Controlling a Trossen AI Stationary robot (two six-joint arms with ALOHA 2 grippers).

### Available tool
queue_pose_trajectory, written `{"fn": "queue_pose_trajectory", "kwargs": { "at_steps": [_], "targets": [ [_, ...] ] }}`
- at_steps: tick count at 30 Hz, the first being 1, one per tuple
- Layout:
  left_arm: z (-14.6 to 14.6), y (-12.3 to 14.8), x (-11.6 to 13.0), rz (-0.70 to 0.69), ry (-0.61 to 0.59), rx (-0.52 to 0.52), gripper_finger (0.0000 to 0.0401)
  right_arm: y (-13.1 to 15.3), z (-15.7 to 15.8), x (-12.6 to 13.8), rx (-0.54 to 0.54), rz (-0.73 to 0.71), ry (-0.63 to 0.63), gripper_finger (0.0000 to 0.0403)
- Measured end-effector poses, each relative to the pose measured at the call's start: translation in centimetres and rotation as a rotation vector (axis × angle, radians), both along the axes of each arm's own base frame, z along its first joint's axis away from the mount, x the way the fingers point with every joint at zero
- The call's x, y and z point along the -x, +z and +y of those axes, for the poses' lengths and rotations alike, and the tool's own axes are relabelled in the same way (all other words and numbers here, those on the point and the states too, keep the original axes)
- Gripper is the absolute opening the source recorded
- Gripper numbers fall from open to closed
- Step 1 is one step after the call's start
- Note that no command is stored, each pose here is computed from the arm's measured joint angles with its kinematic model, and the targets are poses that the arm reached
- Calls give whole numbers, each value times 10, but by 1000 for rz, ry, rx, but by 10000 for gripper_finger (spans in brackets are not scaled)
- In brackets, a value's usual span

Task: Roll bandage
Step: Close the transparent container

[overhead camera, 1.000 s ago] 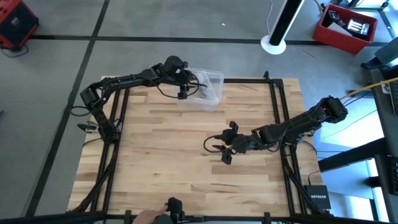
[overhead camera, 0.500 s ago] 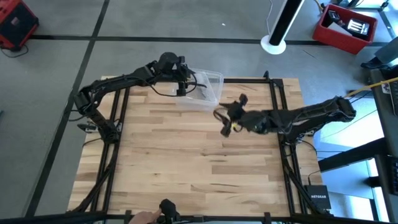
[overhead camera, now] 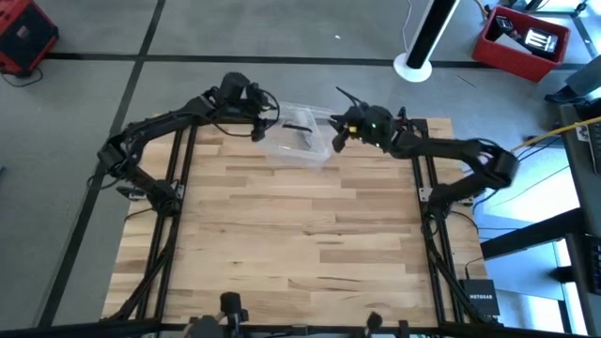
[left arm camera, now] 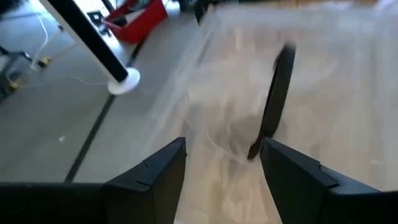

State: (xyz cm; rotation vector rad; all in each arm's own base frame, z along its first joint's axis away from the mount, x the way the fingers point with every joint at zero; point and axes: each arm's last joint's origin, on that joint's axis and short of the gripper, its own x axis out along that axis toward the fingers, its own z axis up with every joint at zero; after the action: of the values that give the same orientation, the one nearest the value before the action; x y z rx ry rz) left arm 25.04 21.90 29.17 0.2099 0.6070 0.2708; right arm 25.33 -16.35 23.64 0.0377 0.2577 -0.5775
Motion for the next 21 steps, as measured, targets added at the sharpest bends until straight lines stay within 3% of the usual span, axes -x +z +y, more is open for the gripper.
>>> {"fn": "queue_pose_trajectory", "kwargs": {
  "at_steps": [5, 11, 21],
  "targets": [
    [6, -28, 2, -3, 35, 31, 200, -32, -31, -2, -34, 27, -47, 9],
    [5, -47, 5, 4, 44, 47, 200, -44, -37, -4, -37, 82, -58, 17],
    [0, -71, 11, -1, 81, 116, 200, -41, -35, -3, -29, 83, -38, 14]
  ]
}}
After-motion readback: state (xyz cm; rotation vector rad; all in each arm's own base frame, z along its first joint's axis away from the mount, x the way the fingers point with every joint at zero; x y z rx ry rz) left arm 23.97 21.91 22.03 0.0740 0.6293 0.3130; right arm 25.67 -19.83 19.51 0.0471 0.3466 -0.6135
